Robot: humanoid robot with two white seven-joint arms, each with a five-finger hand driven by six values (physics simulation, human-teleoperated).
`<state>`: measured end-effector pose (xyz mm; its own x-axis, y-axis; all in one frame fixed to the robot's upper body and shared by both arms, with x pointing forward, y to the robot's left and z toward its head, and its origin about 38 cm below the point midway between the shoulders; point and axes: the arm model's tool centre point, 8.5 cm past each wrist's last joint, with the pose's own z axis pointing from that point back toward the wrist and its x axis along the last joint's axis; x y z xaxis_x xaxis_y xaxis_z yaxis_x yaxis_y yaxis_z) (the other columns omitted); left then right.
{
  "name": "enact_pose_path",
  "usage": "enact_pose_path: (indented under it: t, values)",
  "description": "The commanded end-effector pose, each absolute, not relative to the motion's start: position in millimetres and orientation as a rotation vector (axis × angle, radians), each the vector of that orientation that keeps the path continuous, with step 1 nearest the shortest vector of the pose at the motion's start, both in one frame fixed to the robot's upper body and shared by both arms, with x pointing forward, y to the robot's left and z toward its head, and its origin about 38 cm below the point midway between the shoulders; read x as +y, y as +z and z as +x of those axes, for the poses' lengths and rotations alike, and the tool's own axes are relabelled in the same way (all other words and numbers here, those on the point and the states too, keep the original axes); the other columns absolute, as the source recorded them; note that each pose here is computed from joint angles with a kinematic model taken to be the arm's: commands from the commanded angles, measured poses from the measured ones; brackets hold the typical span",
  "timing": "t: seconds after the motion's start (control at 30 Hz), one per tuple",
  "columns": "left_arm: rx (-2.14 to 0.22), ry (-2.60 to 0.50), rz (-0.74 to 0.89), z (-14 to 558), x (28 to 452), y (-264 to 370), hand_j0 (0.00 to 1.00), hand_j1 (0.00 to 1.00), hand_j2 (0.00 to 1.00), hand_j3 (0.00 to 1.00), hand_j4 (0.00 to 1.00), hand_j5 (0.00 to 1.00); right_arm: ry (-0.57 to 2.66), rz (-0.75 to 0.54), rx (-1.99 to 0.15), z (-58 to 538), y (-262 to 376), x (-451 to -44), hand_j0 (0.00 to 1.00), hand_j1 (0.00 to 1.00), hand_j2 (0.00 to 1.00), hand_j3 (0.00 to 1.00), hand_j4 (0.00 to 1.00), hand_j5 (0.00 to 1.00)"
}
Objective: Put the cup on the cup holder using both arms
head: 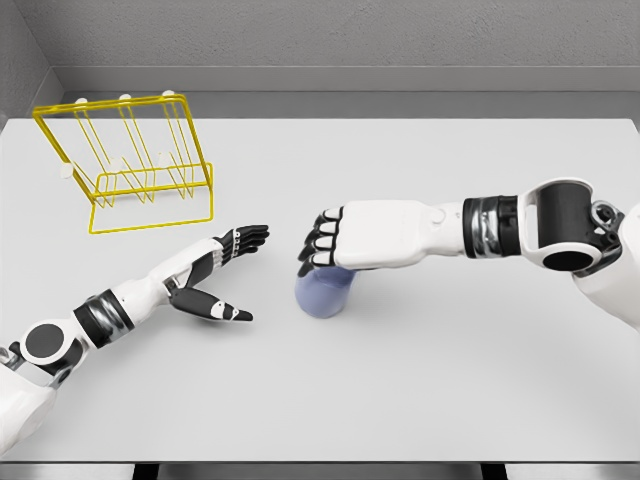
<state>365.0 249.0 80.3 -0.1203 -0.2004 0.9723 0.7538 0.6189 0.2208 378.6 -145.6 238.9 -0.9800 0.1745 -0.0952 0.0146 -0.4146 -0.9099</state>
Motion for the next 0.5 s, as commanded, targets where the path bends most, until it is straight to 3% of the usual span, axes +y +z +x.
enact_pose_path:
  t: [0.0, 0.27, 0.47]
  values:
    - [-1.479, -0.867, -0.495, 365.1, 249.3, 80.7, 1.00, 1.00, 1.00, 1.00, 1.00, 1.00, 2.542, -0.261, -1.652, 378.6, 239.7, -144.5, 0.99, 0.99, 0.99, 0.99, 0.99, 0.99]
    - [-1.481, -0.867, -0.493, 366.3, 249.6, 82.0, 1.00, 1.00, 1.00, 1.00, 1.00, 1.00, 2.506, -0.294, -1.698, 382.9, 254.0, -146.7, 1.00, 1.00, 1.00, 1.00, 1.00, 1.00]
    - [-1.483, -0.868, -0.491, 367.3, 249.8, 82.7, 1.00, 1.00, 1.00, 1.00, 1.00, 1.00, 2.318, -0.440, -1.745, 395.6, 295.0, -206.4, 1.00, 1.00, 1.00, 1.00, 1.00, 1.00]
